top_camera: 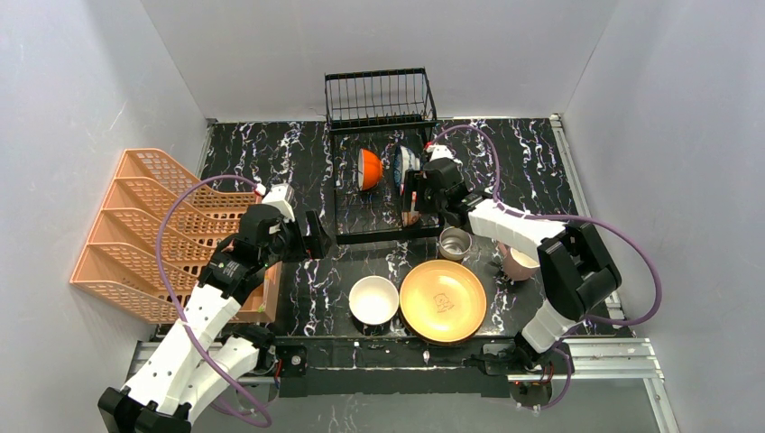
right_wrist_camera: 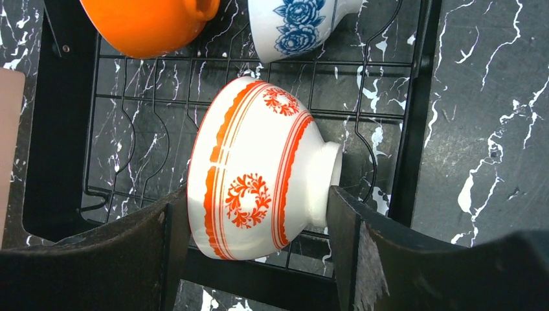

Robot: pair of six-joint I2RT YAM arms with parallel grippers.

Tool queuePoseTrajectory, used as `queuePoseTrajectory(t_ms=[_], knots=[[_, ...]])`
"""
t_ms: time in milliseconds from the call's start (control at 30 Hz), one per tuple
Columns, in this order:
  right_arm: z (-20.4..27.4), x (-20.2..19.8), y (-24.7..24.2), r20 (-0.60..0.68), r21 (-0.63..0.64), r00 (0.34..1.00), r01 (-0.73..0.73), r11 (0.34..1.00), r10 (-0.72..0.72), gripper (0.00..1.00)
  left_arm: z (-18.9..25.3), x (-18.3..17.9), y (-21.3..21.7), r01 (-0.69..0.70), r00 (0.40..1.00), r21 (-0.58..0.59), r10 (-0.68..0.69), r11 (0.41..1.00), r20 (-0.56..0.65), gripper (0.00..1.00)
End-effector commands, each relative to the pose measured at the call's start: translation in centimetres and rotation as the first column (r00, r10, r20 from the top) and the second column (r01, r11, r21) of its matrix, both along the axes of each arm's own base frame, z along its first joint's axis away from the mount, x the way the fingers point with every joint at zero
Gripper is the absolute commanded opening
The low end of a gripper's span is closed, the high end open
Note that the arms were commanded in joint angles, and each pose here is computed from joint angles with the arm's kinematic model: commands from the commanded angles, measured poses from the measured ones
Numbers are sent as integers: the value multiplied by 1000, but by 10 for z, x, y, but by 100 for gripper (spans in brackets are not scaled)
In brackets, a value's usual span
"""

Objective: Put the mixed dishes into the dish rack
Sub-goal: Insert the bowl into the dish rack.

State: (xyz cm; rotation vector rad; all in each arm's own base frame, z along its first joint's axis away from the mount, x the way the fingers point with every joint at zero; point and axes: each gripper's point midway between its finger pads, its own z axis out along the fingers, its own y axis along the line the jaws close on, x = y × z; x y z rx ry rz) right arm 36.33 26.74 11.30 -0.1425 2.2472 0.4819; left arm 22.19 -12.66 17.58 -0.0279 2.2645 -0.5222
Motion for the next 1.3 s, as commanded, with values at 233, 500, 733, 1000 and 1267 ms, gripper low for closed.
queuePoseTrajectory(t_ms=[233, 500, 733, 1000, 1267], knots=[[2, -2, 3, -11, 45, 1000, 7, 999, -7, 33, -1, 0, 2, 5, 1000, 12, -5, 1000, 12, 98], [12, 3, 1, 11, 35, 1000, 21, 999, -22, 67, -1, 0, 2, 4, 1000, 12, -4, 1000, 12, 98], [18, 4, 0, 20, 21, 1000, 17, 1000, -18, 84, 0, 0, 3, -1, 1000, 14, 1, 1000, 15, 98], [27, 5, -1, 39, 26, 999, 20, 999, -21, 99, 0, 0, 4, -5, 1000, 15, 4, 1000, 16, 98], [64, 6, -15, 111, 21, 992, 65, 998, -67, 99, -1, 0, 3, -2, 1000, 16, 1, 1000, 13, 98]])
